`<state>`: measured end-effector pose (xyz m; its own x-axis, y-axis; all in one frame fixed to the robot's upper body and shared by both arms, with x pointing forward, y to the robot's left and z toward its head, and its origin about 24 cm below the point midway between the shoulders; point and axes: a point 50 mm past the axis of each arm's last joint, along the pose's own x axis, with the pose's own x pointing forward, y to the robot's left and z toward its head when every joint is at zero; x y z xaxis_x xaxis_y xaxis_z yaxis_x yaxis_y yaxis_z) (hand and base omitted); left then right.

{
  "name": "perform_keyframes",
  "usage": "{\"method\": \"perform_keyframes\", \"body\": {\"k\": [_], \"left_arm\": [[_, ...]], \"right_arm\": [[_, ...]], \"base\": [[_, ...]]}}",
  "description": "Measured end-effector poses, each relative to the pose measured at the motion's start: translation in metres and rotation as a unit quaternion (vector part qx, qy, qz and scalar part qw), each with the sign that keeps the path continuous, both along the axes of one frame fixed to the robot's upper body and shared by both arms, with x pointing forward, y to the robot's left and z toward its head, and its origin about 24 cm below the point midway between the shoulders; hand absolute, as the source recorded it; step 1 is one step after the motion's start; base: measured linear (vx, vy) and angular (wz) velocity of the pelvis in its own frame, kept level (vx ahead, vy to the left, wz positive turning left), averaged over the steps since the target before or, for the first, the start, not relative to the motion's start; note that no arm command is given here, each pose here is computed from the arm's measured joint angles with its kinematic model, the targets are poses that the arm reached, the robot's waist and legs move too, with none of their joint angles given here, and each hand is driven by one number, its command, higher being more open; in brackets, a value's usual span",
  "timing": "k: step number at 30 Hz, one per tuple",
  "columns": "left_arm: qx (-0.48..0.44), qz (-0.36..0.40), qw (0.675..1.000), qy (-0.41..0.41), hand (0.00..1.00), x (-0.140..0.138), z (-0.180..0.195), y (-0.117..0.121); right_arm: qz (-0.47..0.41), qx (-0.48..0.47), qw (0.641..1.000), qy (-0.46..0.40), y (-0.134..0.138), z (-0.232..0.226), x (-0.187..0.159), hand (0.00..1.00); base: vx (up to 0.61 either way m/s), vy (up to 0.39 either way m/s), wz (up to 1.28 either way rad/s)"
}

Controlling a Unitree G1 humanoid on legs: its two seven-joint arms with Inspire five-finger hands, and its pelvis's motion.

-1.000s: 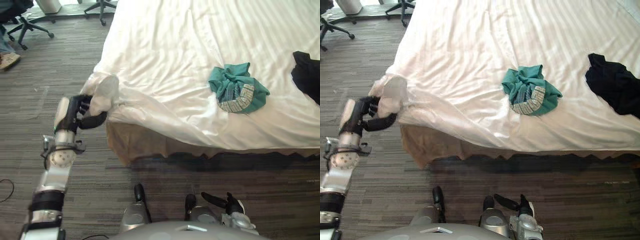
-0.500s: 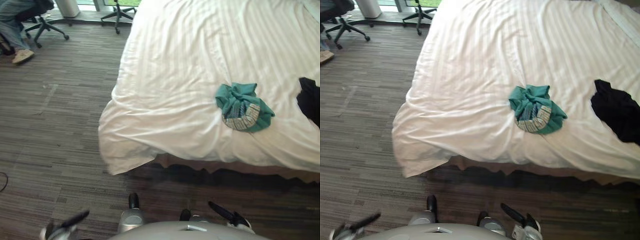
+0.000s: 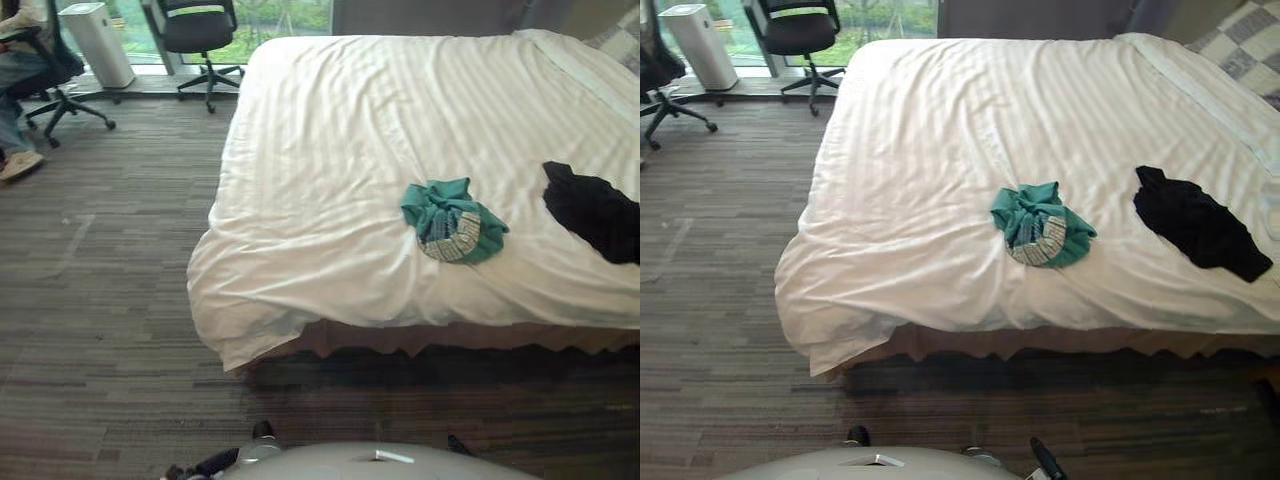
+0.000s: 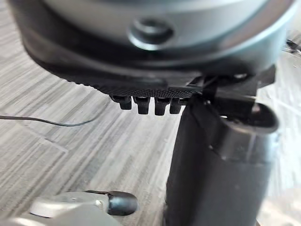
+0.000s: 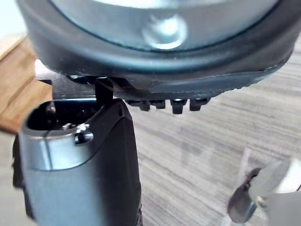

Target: Tidy up the quilt and then pick up the clothes from the bed and put them into the laundry hamper

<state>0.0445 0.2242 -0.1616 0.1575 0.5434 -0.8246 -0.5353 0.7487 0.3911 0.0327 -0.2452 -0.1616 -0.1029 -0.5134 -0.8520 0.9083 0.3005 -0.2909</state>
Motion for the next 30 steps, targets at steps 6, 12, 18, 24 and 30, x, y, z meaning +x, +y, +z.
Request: {"method": "perform_keyframes", "body": {"k": [6, 12, 18, 24, 30], "left_arm": [[0.007, -0.067, 0.997, -0.042, 1.0, 0.028, 0.006, -0.004], [0.009, -0.114, 0.992, -0.051, 1.0, 0.037, 0.008, -0.008], [0.01, -0.145, 0.988, -0.05, 1.0, 0.039, 0.008, -0.008], [0.009, -0.177, 0.983, -0.046, 1.0, 0.04, 0.009, -0.007], [0.022, -0.222, 0.974, -0.041, 1.0, 0.042, 0.01, -0.002]], "right_arm": [[-0.064, -0.116, 0.988, -0.08, -0.074, 0.038, 0.031, 1.0], [0.008, -0.307, 0.928, -0.209, -0.122, 0.13, 0.108, 0.0], [0.166, -0.462, 0.833, -0.255, -0.121, 0.211, 0.171, 0.0], [0.329, -0.533, 0.705, -0.331, -0.068, 0.27, 0.231, 0.0], [0.479, -0.524, 0.557, -0.431, 0.018, 0.311, 0.282, 0.0]], "base": [[0.11, 0.02, -0.11], [0.02, -0.004, -0.07], [-0.03, 0.004, 0.05], [-0.04, 0.014, 0.14], [-0.01, 0.012, 0.13]]}}
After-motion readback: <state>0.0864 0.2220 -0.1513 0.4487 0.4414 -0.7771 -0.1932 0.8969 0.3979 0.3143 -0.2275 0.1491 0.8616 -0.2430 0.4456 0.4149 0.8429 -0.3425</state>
